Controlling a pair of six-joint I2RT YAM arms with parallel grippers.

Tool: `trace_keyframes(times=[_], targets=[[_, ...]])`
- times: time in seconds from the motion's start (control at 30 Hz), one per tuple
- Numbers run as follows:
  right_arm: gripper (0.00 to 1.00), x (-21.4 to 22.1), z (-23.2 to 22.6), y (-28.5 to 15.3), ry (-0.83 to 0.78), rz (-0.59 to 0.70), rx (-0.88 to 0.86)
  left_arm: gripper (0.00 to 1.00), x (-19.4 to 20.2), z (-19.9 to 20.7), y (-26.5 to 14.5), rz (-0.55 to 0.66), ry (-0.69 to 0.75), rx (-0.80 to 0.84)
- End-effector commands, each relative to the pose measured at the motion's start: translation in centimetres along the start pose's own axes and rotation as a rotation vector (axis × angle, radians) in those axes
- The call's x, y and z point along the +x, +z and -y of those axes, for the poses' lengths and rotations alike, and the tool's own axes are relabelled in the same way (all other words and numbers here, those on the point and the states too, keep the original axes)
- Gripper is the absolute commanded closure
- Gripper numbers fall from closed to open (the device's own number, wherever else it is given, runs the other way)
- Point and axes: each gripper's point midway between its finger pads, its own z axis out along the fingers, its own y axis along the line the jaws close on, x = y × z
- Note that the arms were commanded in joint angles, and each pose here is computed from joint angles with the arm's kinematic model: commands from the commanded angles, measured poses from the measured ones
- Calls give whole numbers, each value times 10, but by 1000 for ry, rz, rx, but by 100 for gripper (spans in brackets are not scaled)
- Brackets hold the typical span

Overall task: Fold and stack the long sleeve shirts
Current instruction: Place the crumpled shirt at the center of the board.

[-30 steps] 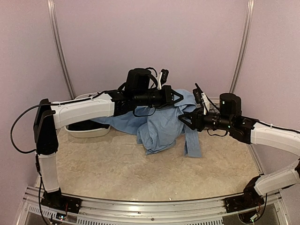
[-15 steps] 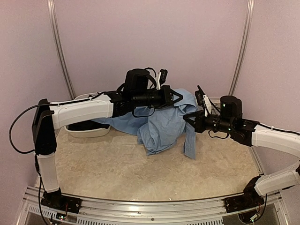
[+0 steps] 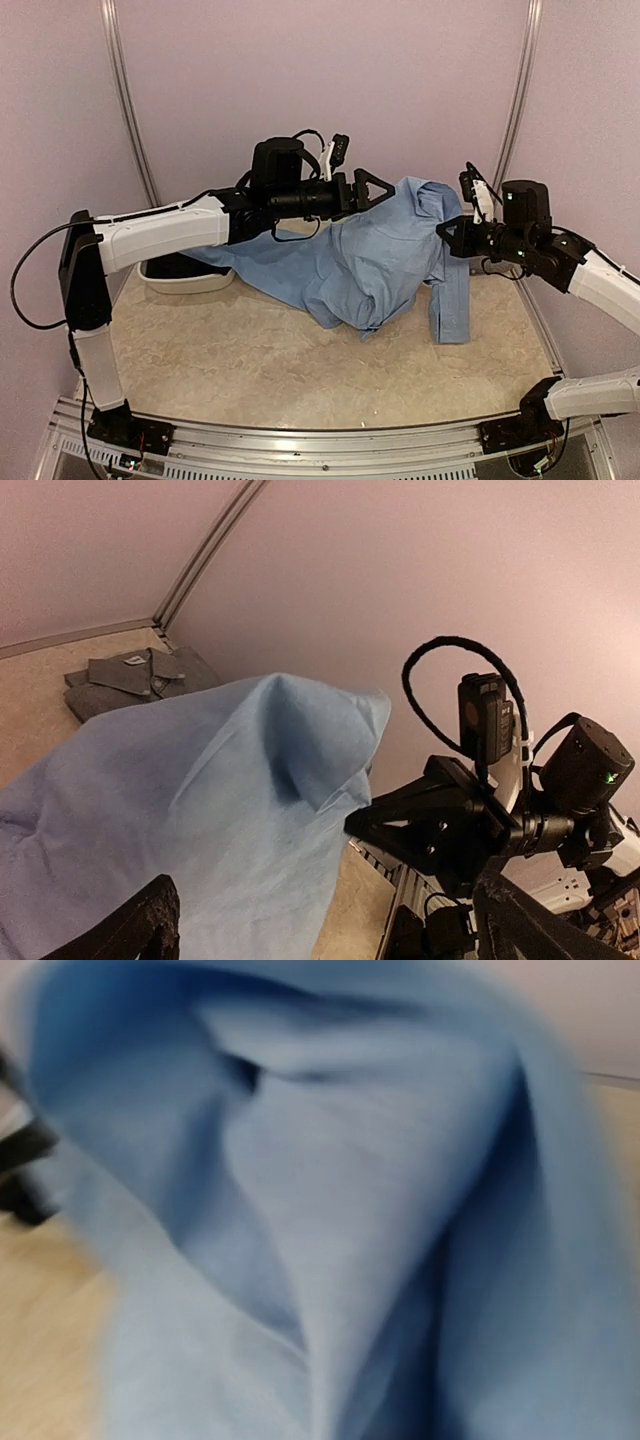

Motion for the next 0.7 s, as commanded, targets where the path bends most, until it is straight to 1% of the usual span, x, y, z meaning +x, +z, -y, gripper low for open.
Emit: trace_keyframes(times=[0.0, 0.03, 0.07, 0.23, 0.27, 0.3, 0.33, 0.43, 0.47, 0.5, 0.53, 0.6, 0.67], targets=[[100, -2, 76, -30, 107, -32, 262, 1, -10, -42, -22, -9, 64, -132], [100, 0, 89, -33, 118, -44, 288, 1, -13, -48, -28, -1, 92, -165], [100, 2, 102, -35, 127, -53, 322, 1, -8, -60, -33, -22, 116, -221], [100, 32, 163, -25, 142, -182, 465, 1, 6, -91, -62, -77, 273, -409], [97, 36, 169, -22, 141, -200, 475, 1, 10, -98, -68, -93, 289, -438], [93, 38, 171, -19, 139, -211, 472, 1, 16, -105, -73, -114, 301, -466], [84, 40, 168, -14, 138, -226, 445, 1, 20, -110, -80, -135, 315, -486], [42, 40, 142, -4, 131, -218, 298, 1, 41, -124, -96, -234, 337, -527], [31, 40, 133, -4, 122, -216, 272, 1, 48, -128, -98, -260, 343, -529], [23, 41, 125, -5, 103, -222, 266, 1, 59, -130, -101, -299, 343, -524], [20, 43, 116, -6, 75, -234, 259, 1, 69, -133, -103, -328, 339, -521], [18, 55, 93, -7, 39, -274, 229, 1, 91, -136, -105, -386, 322, -488], [18, 74, 72, -6, 47, -330, 180, 1, 112, -140, -106, -435, 301, -469]])
